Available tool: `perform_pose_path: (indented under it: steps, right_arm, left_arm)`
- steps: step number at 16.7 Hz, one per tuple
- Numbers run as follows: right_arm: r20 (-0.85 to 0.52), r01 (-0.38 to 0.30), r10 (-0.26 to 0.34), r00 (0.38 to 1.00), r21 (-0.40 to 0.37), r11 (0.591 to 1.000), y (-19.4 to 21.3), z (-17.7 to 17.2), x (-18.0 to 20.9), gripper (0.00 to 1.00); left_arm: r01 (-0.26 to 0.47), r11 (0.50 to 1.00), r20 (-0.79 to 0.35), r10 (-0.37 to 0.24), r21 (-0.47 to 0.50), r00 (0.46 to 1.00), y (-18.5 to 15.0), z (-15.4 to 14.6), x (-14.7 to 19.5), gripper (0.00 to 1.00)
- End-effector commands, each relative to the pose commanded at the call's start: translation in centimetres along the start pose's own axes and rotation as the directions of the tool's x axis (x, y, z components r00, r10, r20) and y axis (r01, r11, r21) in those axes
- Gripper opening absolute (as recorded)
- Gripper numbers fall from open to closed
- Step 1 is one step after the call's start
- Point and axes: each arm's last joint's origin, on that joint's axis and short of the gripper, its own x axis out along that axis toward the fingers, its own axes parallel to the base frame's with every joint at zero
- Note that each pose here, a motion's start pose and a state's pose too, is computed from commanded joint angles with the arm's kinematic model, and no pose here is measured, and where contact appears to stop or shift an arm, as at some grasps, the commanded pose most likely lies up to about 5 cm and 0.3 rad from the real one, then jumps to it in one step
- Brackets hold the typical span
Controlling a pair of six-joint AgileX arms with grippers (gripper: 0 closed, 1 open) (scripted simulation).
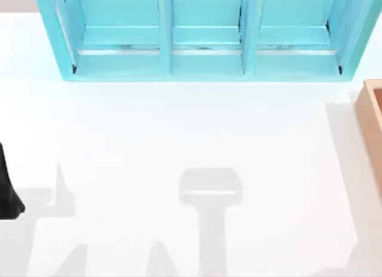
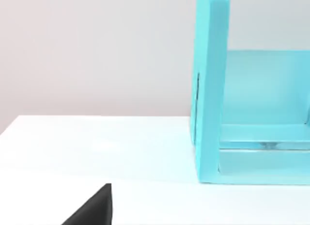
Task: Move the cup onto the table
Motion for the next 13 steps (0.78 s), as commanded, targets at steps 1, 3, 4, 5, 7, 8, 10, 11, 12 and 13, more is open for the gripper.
perform_pose_path:
  steps: [1, 3, 4, 5, 7, 8, 10, 11, 12, 13]
  right_arm:
    - [-0.004, -0.002, 0.002, 1.000, 0.000, 1.000, 0.1, -0.2, 1.0, 1.00]
    - [-0.012, -0.006, 0.006, 1.000, 0.000, 1.000, 0.2, -0.4, 2.1, 1.00]
    - [-0.012, -0.007, 0.007, 1.000, 0.000, 1.000, 0.2, -0.5, 2.3, 1.00]
    - [-0.012, -0.007, 0.007, 1.000, 0.000, 1.000, 0.2, -0.5, 2.3, 1.00]
    - [-0.012, -0.007, 0.007, 1.000, 0.000, 1.000, 0.2, -0.5, 2.3, 1.00]
    - [-0.012, -0.007, 0.007, 1.000, 0.000, 1.000, 0.2, -0.5, 2.3, 0.92]
    - [-0.012, -0.007, 0.007, 1.000, 0.000, 1.000, 0.2, -0.5, 2.3, 0.77]
    - [-0.012, -0.007, 0.007, 1.000, 0.000, 1.000, 0.2, -0.5, 2.3, 0.70]
    - [-0.012, -0.007, 0.007, 1.000, 0.000, 1.000, 0.2, -0.5, 2.3, 0.62]
    - [-0.012, -0.007, 0.007, 1.000, 0.000, 1.000, 0.2, -0.5, 2.3, 0.55]
  left_arm:
    - [0.000, 1.000, 0.000, 0.000, 0.000, 1.000, 0.0, 0.0, 0.0, 1.00]
    - [0.000, 1.000, 0.000, 0.000, 0.000, 1.000, 0.0, 0.0, 0.0, 1.00]
    - [0.000, 1.000, 0.000, 0.000, 0.000, 1.000, 0.0, 0.0, 0.0, 1.00]
    - [0.000, 1.000, 0.000, 0.000, 0.000, 1.000, 0.0, 0.0, 0.0, 1.00]
    - [0.000, 1.000, 0.000, 0.000, 0.000, 1.000, 0.0, 0.0, 0.0, 1.00]
    - [0.000, 1.000, 0.000, 0.000, 0.000, 1.000, 0.0, 0.0, 0.0, 1.00]
    - [0.000, 1.000, 0.000, 0.000, 0.000, 1.000, 0.0, 0.0, 0.0, 1.00]
    - [0.000, 1.000, 0.000, 0.000, 0.000, 1.000, 0.0, 0.0, 0.0, 1.00]
    - [0.000, 1.000, 0.000, 0.000, 0.000, 1.000, 0.0, 0.0, 0.0, 1.00]
    - [0.000, 1.000, 0.000, 0.000, 0.000, 1.000, 0.0, 0.0, 0.0, 1.00]
